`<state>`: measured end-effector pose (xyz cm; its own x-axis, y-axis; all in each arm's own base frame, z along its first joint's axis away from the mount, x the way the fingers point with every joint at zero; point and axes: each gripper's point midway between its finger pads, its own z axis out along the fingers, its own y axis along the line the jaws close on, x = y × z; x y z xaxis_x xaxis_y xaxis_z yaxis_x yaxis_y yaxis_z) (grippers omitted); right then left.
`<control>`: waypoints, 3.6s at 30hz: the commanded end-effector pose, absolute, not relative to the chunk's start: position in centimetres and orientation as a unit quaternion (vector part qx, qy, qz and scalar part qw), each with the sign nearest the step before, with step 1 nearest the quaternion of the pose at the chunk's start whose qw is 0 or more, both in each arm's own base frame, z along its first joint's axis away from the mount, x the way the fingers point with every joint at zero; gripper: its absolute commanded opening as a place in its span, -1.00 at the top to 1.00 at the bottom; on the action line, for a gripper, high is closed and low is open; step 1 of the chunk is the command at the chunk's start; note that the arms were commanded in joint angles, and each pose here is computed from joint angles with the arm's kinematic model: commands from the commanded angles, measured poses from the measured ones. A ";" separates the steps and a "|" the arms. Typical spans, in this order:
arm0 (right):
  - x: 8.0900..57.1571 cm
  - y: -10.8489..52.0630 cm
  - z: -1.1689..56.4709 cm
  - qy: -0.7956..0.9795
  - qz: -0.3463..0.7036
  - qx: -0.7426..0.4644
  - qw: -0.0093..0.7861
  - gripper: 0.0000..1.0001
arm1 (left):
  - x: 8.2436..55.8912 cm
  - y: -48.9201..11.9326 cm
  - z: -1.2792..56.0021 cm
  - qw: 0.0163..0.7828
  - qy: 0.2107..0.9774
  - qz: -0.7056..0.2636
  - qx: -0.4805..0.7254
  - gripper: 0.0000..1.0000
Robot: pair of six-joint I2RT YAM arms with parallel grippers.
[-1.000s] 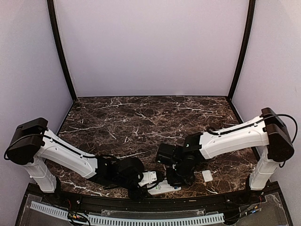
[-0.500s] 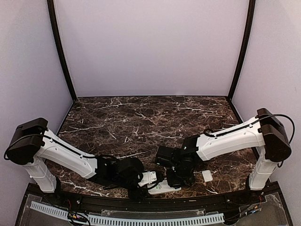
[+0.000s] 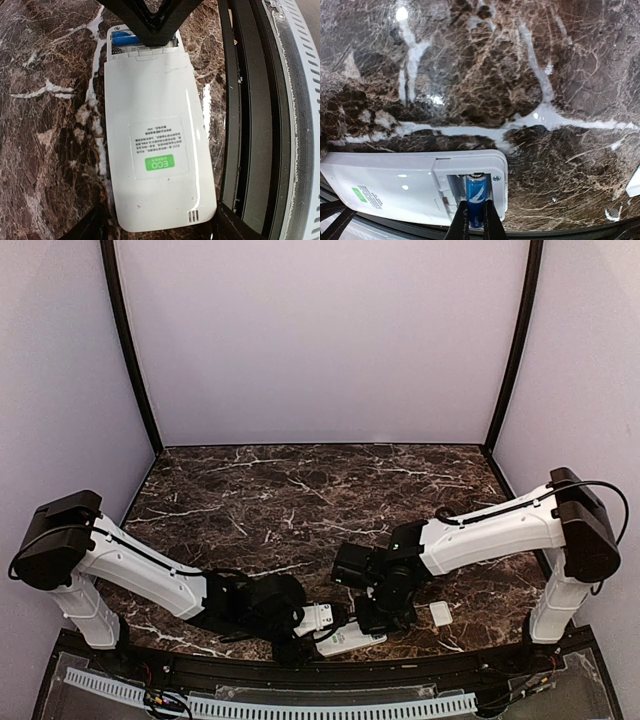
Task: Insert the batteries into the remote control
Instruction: Pick up the battery from the battery compartment, then place the battery in the battery compartment.
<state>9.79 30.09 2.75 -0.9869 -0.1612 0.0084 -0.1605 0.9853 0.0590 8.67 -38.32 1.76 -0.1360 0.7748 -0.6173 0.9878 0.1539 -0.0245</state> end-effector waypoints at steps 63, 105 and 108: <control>14.0 32.1 2.0 -0.987 -0.109 0.101 0.060 1.00 | 6.8 -37.6 -2.9 0.136 0.733 -0.185 0.640 0.63; 13.5 31.3 1.1 -0.987 -0.108 0.118 0.018 0.49 | 6.6 -37.7 -3.4 0.111 0.734 -0.194 0.642 1.00; 13.5 31.6 1.7 -0.986 -0.108 0.124 0.016 0.42 | 6.6 -37.7 -3.4 0.110 0.734 -0.194 0.642 1.00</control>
